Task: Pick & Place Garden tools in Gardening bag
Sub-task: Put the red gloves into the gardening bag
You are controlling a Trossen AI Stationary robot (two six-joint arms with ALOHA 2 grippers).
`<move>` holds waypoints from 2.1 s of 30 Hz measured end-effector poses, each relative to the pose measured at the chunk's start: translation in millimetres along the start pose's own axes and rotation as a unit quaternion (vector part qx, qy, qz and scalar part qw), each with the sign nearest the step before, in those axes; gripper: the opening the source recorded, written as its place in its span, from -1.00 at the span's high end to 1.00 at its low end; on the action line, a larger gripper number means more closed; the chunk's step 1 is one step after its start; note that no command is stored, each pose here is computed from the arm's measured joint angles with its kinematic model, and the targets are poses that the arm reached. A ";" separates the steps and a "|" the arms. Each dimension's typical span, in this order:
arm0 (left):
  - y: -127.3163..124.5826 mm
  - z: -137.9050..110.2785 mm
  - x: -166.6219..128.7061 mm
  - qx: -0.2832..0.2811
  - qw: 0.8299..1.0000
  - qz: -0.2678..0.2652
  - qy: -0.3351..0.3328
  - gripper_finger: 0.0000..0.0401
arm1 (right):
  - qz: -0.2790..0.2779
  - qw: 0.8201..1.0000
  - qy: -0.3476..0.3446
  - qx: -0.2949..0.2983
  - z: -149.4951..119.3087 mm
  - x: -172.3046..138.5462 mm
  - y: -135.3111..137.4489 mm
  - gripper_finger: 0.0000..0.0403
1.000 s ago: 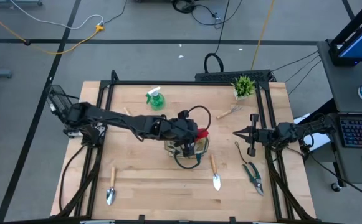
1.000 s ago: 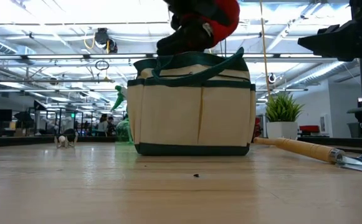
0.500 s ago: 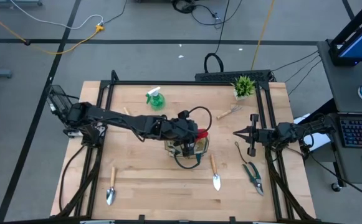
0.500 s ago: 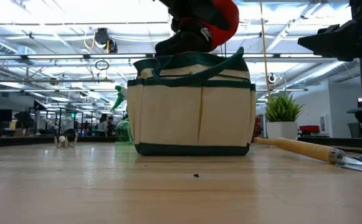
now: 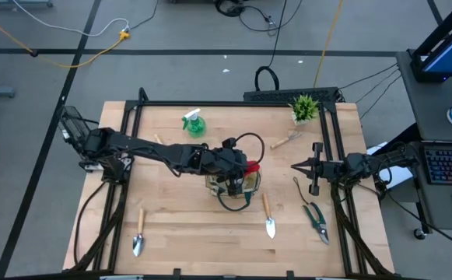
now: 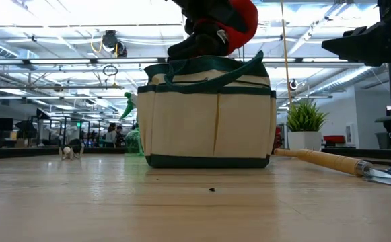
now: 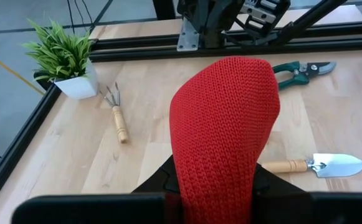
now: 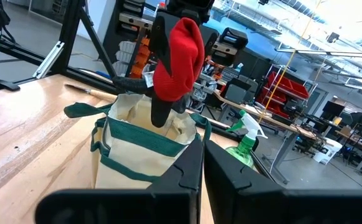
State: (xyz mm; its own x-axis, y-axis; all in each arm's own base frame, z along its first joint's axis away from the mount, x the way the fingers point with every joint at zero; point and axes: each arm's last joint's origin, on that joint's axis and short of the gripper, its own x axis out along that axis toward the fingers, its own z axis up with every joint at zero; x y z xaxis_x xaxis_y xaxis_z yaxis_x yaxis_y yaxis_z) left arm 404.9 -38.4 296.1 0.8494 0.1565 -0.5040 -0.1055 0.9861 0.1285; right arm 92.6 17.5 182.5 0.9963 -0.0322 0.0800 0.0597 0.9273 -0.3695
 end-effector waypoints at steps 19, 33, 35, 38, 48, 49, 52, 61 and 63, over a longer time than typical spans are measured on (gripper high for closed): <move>-8.8 -24.1 31.9 0.040 0.998 -0.012 0.050 0.71 | -0.001 1.000 -0.001 0.001 0.2 0.0 -0.1 0.96; -7.9 -40.0 24.7 0.076 0.987 -0.033 0.141 0.71 | 0.000 1.000 0.000 0.000 0.1 0.0 0.0 0.96; -7.6 -40.4 24.7 0.081 0.986 -0.034 0.143 0.71 | 0.000 1.000 0.000 0.000 0.1 0.0 0.0 0.96; -6.5 -39.8 25.1 0.083 0.986 -0.033 0.139 0.71 | 0.000 1.000 0.000 0.000 0.1 0.0 -0.1 0.96; -6.6 -42.3 25.2 0.095 0.983 -0.047 0.150 0.64 | 0.000 1.000 0.000 0.000 0.1 0.0 -0.1 0.96; -6.4 -42.2 25.3 0.094 0.983 -0.047 0.150 0.62 | 0.000 1.000 0.000 0.000 0.1 0.0 -0.1 0.96; -6.1 -42.2 25.4 0.094 0.983 -0.047 0.150 0.60 | 0.000 1.000 0.000 0.000 0.1 0.0 0.0 0.96; -6.0 -42.3 25.6 0.095 0.983 -0.042 0.150 0.57 | 0.000 1.000 -0.001 0.000 0.1 0.0 0.0 0.96; -5.9 -42.4 25.8 0.095 0.983 -0.042 0.150 0.57 | 0.000 1.000 0.000 0.000 0.1 0.0 -0.1 0.96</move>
State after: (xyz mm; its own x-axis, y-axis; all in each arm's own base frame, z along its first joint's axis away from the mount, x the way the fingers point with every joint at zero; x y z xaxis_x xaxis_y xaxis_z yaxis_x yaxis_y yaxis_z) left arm 405.5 -37.8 246.1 0.6569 0.1135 -0.7454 0.0809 0.9723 0.2193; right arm 92.5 17.5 182.6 0.9962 -0.0325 0.0811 0.0603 0.9274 -0.3693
